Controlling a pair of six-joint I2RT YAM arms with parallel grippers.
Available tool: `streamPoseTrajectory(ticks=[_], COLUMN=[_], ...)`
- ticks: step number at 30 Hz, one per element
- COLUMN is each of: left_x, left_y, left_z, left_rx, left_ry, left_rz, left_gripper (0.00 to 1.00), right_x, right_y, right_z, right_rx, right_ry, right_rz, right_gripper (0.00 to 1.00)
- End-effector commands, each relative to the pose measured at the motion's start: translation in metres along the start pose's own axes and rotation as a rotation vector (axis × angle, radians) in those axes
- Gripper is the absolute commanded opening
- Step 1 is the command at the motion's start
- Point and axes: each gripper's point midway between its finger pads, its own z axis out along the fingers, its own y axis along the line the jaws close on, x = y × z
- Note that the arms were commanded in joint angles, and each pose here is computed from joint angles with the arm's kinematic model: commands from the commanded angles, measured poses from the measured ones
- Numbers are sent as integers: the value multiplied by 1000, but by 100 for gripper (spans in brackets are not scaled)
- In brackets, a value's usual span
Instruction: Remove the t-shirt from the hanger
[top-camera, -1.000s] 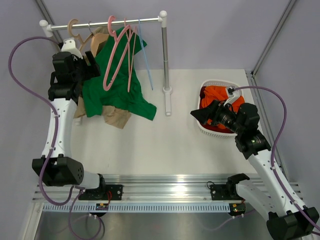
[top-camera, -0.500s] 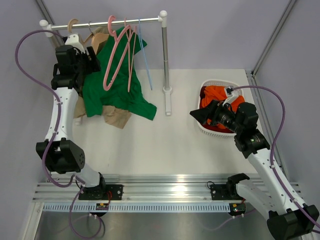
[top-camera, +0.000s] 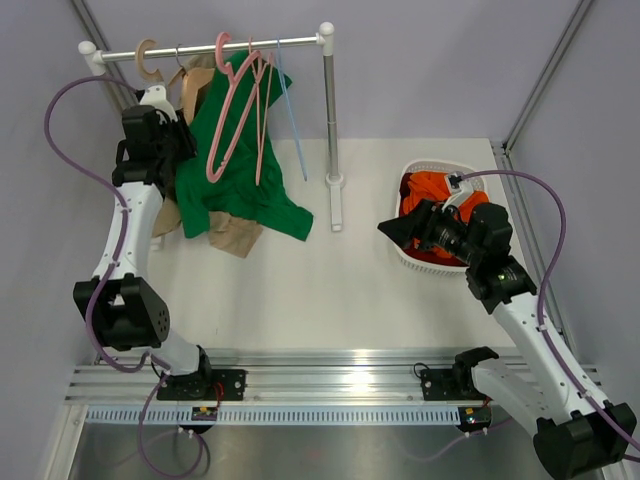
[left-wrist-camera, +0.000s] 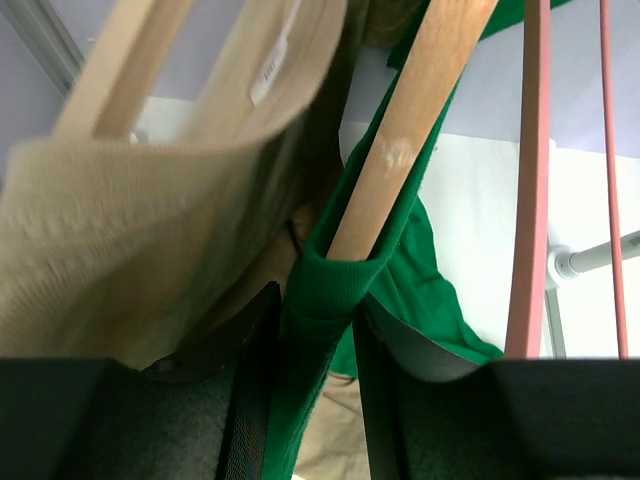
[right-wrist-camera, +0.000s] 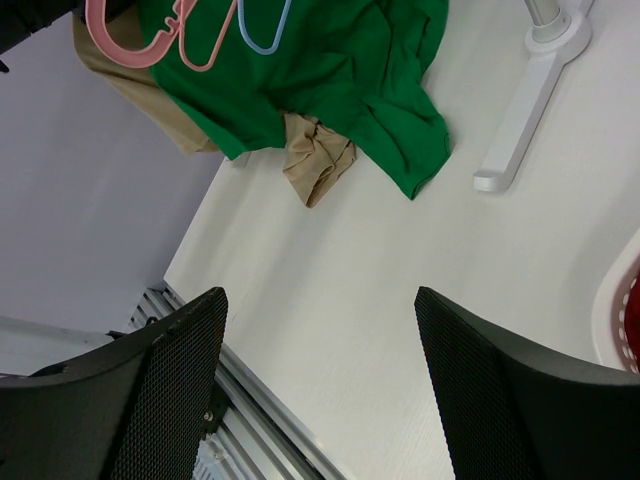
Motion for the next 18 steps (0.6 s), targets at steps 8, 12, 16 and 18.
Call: streamPoseTrajectory(ticks=[8,12,16,18], left_x=[-11,-40,-73,-88], left_y=[1,-8,-17,-28], left_z=[-41,-62,-92,-109], left_rx=[-13,3,27,72], left_ry=[-127,-202,-295,-335], left_rz=[-18,-56,-78,-93], left_gripper=[0,0,0,0], right_x=[-8,-13,-18,-20], right_y=[25,43,71,78], right_z=[4,5,8,12], right_rx=[-73,-101,-151,-156], right_ry=[-4,-10,-3,-3], right_rz=[-29,-46,-73,-87], right_gripper=[75,68,66,66])
